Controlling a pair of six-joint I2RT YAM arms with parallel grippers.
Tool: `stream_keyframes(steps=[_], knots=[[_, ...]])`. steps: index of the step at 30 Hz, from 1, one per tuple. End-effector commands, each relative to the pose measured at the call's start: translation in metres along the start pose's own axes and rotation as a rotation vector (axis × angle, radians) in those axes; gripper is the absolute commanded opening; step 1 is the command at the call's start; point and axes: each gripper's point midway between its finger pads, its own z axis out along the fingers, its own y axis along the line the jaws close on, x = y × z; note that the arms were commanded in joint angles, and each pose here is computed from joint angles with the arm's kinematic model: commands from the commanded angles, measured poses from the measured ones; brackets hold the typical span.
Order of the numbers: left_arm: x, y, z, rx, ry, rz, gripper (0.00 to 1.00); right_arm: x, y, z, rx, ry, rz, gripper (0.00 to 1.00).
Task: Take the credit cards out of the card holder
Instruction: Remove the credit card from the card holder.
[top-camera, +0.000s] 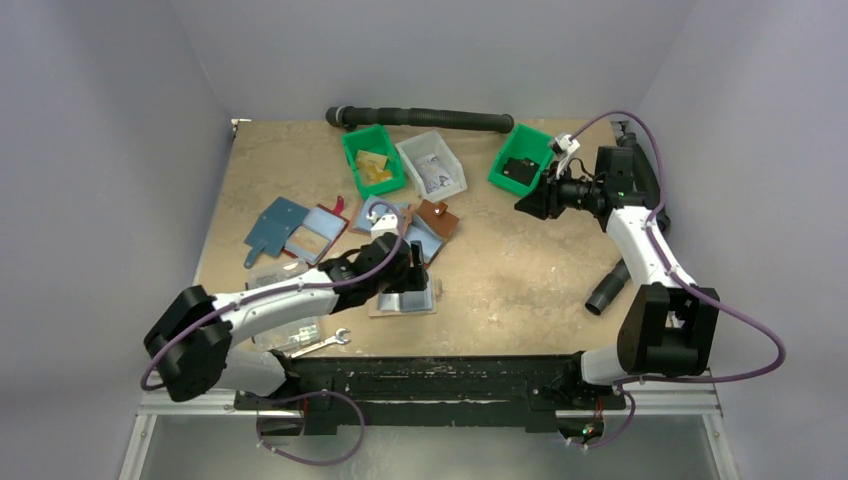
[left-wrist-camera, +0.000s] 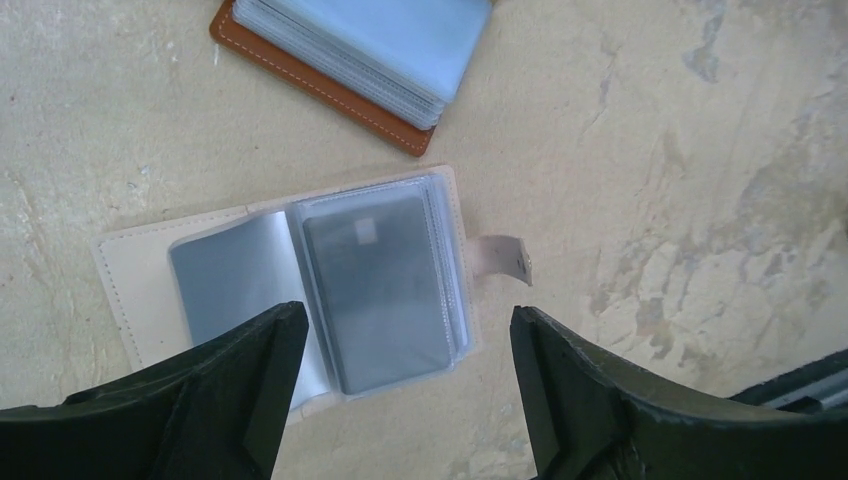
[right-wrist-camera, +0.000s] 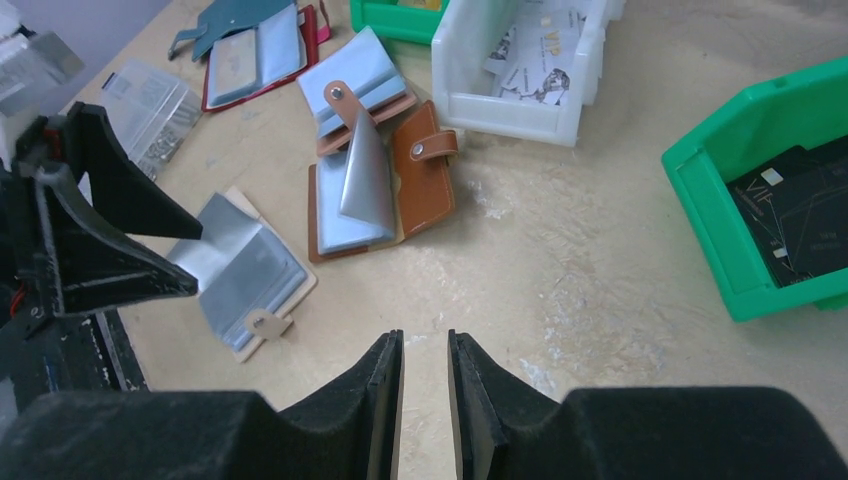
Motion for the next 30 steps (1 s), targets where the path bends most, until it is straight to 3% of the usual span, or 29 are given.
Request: stream_keyframes(steps=[1, 6, 14, 18, 30], knots=[[-0.004, 0.003, 0.005, -0.183, -0.018, 0.063, 0.77, -0.009, 0.006, -0.001, -0.035, -0.040, -0.035, 0.30], [0.008, 0.001, 0.018, -0.289, 0.047, 0.141, 0.72, -0.007, 0.006, 0.001, -0.039, -0.038, -0.032, 0.30], [0.023, -0.002, 0.028, -0.302, 0.091, 0.187, 0.67, -0.006, 0.005, 0.001, -0.036, -0.035, -0.030, 0.30], [0.026, -0.004, 0.031, -0.292, 0.107, 0.194, 0.57, -0.005, 0.005, 0.001, -0.040, -0.033, -0.032, 0.30], [0.037, 0.005, 0.037, -0.318, 0.139, 0.209, 0.57, -0.005, 0.008, 0.000, -0.051, -0.033, -0.033, 0.30]])
